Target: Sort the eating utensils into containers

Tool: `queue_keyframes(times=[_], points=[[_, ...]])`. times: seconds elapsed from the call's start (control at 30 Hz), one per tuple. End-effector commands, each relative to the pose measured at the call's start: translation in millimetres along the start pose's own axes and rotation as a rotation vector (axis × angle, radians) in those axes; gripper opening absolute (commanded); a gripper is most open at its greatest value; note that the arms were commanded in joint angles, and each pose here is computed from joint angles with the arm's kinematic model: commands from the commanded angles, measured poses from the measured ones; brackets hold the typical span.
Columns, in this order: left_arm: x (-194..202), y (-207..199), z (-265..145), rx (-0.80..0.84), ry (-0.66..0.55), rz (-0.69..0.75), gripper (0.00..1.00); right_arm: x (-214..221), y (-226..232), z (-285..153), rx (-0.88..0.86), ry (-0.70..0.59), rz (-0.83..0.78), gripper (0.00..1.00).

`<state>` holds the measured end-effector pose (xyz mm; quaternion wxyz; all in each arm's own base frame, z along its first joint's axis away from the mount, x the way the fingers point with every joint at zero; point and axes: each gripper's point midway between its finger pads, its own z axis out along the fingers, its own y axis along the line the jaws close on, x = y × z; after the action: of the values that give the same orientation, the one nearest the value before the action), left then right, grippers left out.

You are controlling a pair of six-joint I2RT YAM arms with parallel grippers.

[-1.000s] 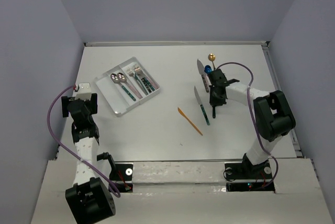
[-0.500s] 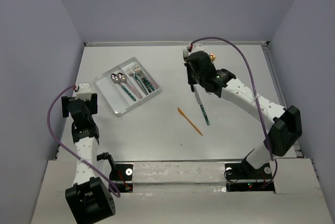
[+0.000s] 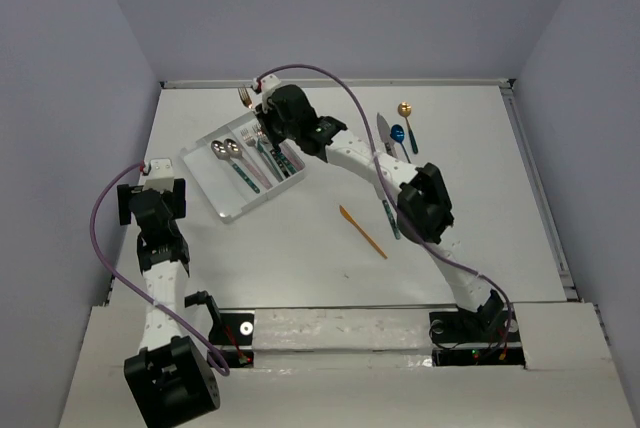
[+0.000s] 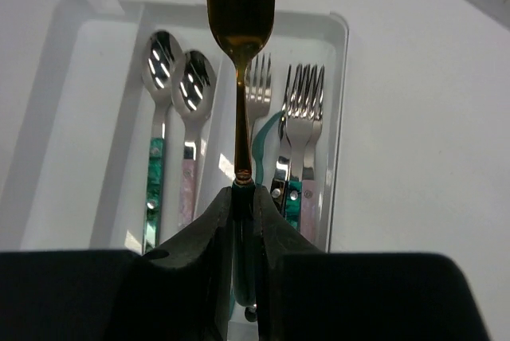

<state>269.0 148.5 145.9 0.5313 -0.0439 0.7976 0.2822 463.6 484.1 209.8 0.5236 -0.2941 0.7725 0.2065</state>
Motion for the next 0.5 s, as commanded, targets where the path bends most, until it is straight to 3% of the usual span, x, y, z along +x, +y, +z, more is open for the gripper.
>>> queue_keyframes(times=[0.0, 0.3, 0.33, 0.43, 0.47], points=[[0.7, 2.3, 2.7, -0.02, -0.014, -0.007, 0.99, 2.9, 16.0, 14.7, -0.074, -0.007, 0.029, 0.0], [2.3, 1.0, 3.4, -0.015, -0.009, -0.004, 0.99, 88.3, 5.2, 40.9, -0.015, 0.152, 0.012, 0.0], [1.7, 1.5, 3.5, -0.017, -0.01, -0.005, 0.99, 94.1, 6.8, 40.4, -0.022, 0.165, 0.019, 0.11], [1.8, 1.8, 3.4, -0.018, -0.01, -0.003, 0.99, 95.8, 8.3, 36.0, -0.031, 0.175, 0.026, 0.22], [2.9, 1.3, 3.7, -0.017, -0.005, -0.002, 0.99, 88.9, 9.1, 32.2, -0.034, 0.164, 0.033, 0.3]])
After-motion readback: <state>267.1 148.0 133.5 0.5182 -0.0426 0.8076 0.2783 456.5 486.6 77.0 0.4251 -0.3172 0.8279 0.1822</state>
